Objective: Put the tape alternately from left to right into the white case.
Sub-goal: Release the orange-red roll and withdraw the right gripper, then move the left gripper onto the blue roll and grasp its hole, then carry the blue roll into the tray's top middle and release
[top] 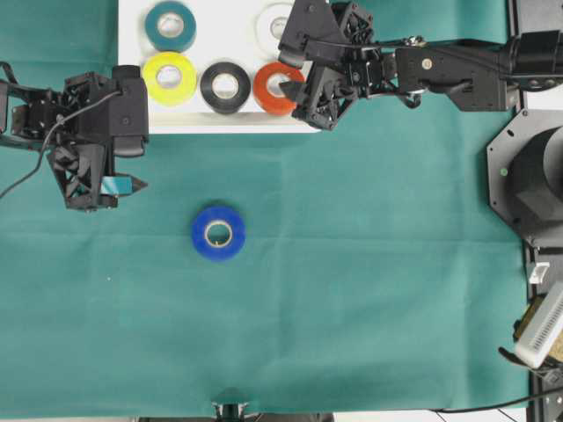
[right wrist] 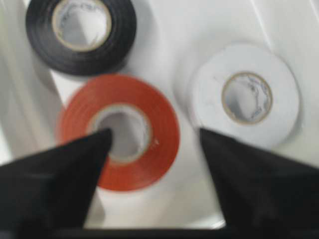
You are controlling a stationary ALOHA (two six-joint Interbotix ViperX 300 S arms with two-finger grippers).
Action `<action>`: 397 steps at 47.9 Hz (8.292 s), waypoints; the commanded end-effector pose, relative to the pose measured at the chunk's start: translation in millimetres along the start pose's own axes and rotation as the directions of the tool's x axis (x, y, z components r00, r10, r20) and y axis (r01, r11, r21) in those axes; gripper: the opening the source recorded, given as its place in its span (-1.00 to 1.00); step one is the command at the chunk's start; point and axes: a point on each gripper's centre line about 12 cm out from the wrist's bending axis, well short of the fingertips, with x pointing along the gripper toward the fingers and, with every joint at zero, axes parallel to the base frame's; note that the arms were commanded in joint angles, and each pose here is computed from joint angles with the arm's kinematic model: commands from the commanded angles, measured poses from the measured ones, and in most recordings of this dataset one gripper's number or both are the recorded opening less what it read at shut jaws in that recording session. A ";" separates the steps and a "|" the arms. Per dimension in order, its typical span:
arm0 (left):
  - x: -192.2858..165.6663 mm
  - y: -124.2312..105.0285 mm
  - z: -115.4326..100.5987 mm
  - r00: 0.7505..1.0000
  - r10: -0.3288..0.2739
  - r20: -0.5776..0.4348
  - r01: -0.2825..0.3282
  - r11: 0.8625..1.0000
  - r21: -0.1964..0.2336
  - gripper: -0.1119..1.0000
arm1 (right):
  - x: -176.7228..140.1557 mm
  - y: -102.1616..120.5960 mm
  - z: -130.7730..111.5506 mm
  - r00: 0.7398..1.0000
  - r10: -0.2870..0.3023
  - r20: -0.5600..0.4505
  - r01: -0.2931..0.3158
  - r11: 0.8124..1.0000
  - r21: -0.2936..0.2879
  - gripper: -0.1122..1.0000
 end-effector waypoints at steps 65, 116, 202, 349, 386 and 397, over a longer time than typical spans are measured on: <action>-3.8 -1.4 6.3 0.999 -0.004 0.043 0.004 1.000 0.000 0.98 | -55.9 72.1 -34.8 0.967 0.245 0.066 -0.230 0.957 -0.175 0.76; 17.1 -18.8 23.4 0.999 -0.032 0.014 0.035 0.938 -0.346 0.98 | -58.5 80.9 -43.1 0.963 0.264 0.049 -0.250 0.947 -0.202 0.75; 102.5 -59.6 51.7 0.988 -0.058 -0.143 0.004 0.936 -0.352 0.98 | -56.6 78.7 -53.9 0.964 0.265 0.027 -0.254 0.945 -0.207 0.75; 43.9 165.3 112.5 0.969 0.240 0.051 -0.210 0.918 -0.336 -0.32 | -56.9 78.9 -51.5 0.964 0.264 0.032 -0.253 0.947 -0.199 0.75; 46.2 180.5 108.2 0.964 0.262 0.056 -0.230 0.916 -0.327 -0.21 | -57.5 80.1 -49.8 0.963 0.268 0.037 -0.256 0.946 -0.200 0.75; 46.1 179.6 105.3 0.964 0.260 0.050 -0.231 0.917 -0.326 0.89 | -57.3 79.5 -49.7 0.963 0.266 0.036 -0.254 0.947 -0.199 0.75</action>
